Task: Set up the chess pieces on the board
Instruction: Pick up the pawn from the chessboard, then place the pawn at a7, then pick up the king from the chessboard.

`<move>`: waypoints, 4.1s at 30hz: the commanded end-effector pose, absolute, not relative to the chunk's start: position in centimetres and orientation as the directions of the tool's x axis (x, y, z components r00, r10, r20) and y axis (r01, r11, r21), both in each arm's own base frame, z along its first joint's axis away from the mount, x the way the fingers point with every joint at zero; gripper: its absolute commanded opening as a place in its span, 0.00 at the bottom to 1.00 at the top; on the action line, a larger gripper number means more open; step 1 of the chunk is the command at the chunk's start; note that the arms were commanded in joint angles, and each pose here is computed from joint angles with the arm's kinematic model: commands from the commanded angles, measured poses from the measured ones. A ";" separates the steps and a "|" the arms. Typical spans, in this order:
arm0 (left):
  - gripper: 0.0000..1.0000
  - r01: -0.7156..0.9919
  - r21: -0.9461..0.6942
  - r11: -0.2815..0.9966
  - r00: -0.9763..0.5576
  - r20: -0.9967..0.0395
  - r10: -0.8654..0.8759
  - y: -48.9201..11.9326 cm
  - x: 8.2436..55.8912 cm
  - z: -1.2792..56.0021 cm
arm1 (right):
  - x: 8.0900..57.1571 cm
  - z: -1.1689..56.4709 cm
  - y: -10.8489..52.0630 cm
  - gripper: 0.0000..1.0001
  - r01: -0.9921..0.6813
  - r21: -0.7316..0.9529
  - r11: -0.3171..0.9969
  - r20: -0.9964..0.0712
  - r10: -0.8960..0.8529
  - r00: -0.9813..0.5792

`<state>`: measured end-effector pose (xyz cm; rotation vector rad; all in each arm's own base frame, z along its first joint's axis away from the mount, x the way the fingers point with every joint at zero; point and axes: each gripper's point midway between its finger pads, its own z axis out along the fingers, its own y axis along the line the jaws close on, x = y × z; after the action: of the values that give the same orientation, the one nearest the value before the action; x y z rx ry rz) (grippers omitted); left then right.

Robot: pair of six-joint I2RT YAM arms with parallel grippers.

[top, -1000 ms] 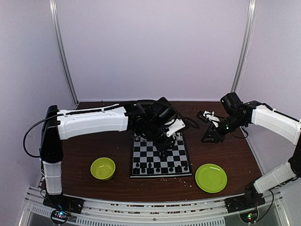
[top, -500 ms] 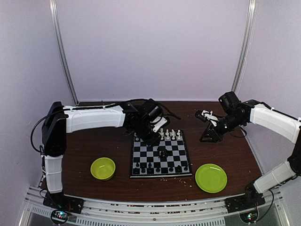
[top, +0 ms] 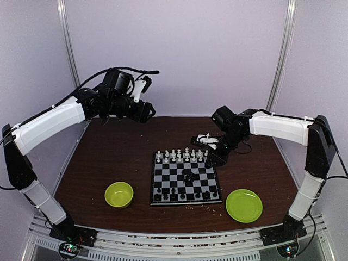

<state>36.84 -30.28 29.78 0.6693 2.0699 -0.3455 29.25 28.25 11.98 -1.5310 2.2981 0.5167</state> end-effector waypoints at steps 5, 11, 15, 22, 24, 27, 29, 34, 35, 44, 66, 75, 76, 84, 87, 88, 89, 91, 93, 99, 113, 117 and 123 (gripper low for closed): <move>0.58 0.615 -0.200 0.762 -0.497 -0.849 0.179 -29.3 38.7 28.9 | 30.0 9.4 30.6 0.32 -0.941 0.061 0.334 -0.346 -0.877 -0.334; 0.57 0.593 -0.227 0.772 -0.516 -0.843 0.149 -27.4 38.9 29.4 | 30.1 8.2 31.8 0.32 -0.945 0.064 0.320 -0.301 -0.897 -0.324; 0.57 0.578 -0.229 0.783 -0.510 -0.851 0.127 -26.3 39.0 30.1 | 30.0 7.2 32.1 0.32 -0.945 0.071 0.321 -0.279 -0.903 -0.327; 0.57 0.594 -0.245 0.766 -0.514 -0.848 0.128 -26.6 38.7 30.1 | 29.9 5.5 32.3 0.31 -0.940 0.079 0.331 -0.236 -0.910 -0.340; 0.57 0.594 -0.245 0.766 -0.517 -0.846 0.131 -26.7 38.7 29.9 | 29.8 5.3 32.2 0.28 -0.939 0.081 0.333 -0.229 -0.911 -0.343; 0.57 0.595 -0.243 0.766 -0.518 -0.845 0.134 -26.7 38.8 29.8 | 29.8 5.0 31.9 0.22 -0.937 0.074 0.341 -0.221 -0.911 -0.348; 0.57 0.594 -0.243 0.766 -0.521 -0.843 0.137 -26.7 38.8 29.6 | 29.8 5.0 31.8 0.18 -0.936 0.071 0.346 -0.219 -0.910 -0.353; 0.57 0.597 -0.250 0.762 -0.529 -0.837 0.140 -26.9 38.9 29.2 | 29.5 5.2 31.5 0.08 -0.933 0.072 0.353 -0.218 -0.907 -0.360; 0.56 0.599 -0.253 0.760 -0.532 -0.835 0.142 -27.0 38.9 29.0 | 29.4 5.3 31.2 0.07 -0.932 0.073 0.356 -0.216 -0.906 -0.363; 0.57 0.608 -0.268 0.748 -0.541 -0.829 0.143 -27.3 38.8 28.8 | 27.3 7.9 28.5 0.05 -0.938 0.058 0.342 -0.254 -0.903 -0.345; 0.56 0.623 -0.293 0.725 -0.555 -0.819 0.146 -28.0 38.5 28.5 | 24.1 5.2 26.8 0.06 -0.942 0.133 0.309 -0.201 -0.922 -0.331; 0.56 0.624 -0.296 0.723 -0.557 -0.817 0.146 -28.0 38.5 28.4 | 23.4 4.4 26.4 0.07 -0.941 0.152 0.301 -0.183 -0.927 -0.326; 0.56 0.624 -0.296 0.723 -0.558 -0.817 0.147 -28.0 38.5 28.4 | 23.4 4.4 26.4 0.07 -0.942 0.152 0.300 -0.183 -0.928 -0.325; 0.56 0.625 -0.304 0.719 -0.566 -0.811 0.148 -28.2 38.6 28.1 | 23.2 4.3 26.3 0.07 -0.941 0.161 0.298 -0.181 -0.928 -0.325; 0.56 0.625 -0.305 0.718 -0.567 -0.810 0.149 -28.2 38.5 28.0 | 23.0 4.2 26.3 0.08 -0.941 0.164 0.295 -0.178 -0.930 -0.323; 0.56 0.626 -0.307 0.717 -0.568 -0.809 0.150 -28.3 38.6 27.9 | 23.1 4.2 26.2 0.09 -0.941 0.163 0.297 -0.176 -0.930 -0.324; 0.56 0.626 -0.308 0.717 -0.569 -0.809 0.149 -28.3 38.5 27.9 | 23.1 4.1 26.3 0.09 -0.941 0.160 0.297 -0.175 -0.930 -0.323; 0.56 0.627 -0.310 0.715 -0.569 -0.809 0.148 -28.3 38.5 28.0 | 23.2 4.1 26.1 0.13 -0.941 0.153 0.301 -0.173 -0.930 -0.325; 0.56 0.627 -0.312 0.713 -0.571 -0.808 0.148 -28.3 38.5 27.9 | 23.3 4.3 26.2 0.17 -0.941 0.149 0.305 -0.176 -0.928 -0.328; 0.55 0.646 -0.323 0.692 -0.579 -0.798 0.168 -28.9 38.2 27.5 | 23.9 7.3 26.8 0.28 -0.944 0.134 0.300 -0.240 -0.915 -0.325; 0.37 0.804 0.030 0.594 -0.416 -0.685 0.598 -36.6 32.0 20.3 | 26.6 18.1 22.8 0.29 -0.902 0.019 0.432 -0.603 -0.715 -0.355; 0.34 0.842 0.002 0.539 -0.395 -0.678 0.620 -39.2 29.2 16.3 | 27.2 18.7 21.3 0.29 -0.870 0.032 0.492 -0.698 -0.612 -0.372; 0.42 0.863 0.002 0.506 -0.364 -0.693 0.623 -42.3 27.1 12.8 | 27.3 19.5 19.9 0.30 -0.858 0.044 0.512 -0.736 -0.564 -0.374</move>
<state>26.54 -40.00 13.50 1.2418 2.1901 -0.4843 26.67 19.28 17.04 -1.2036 2.1911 0.4973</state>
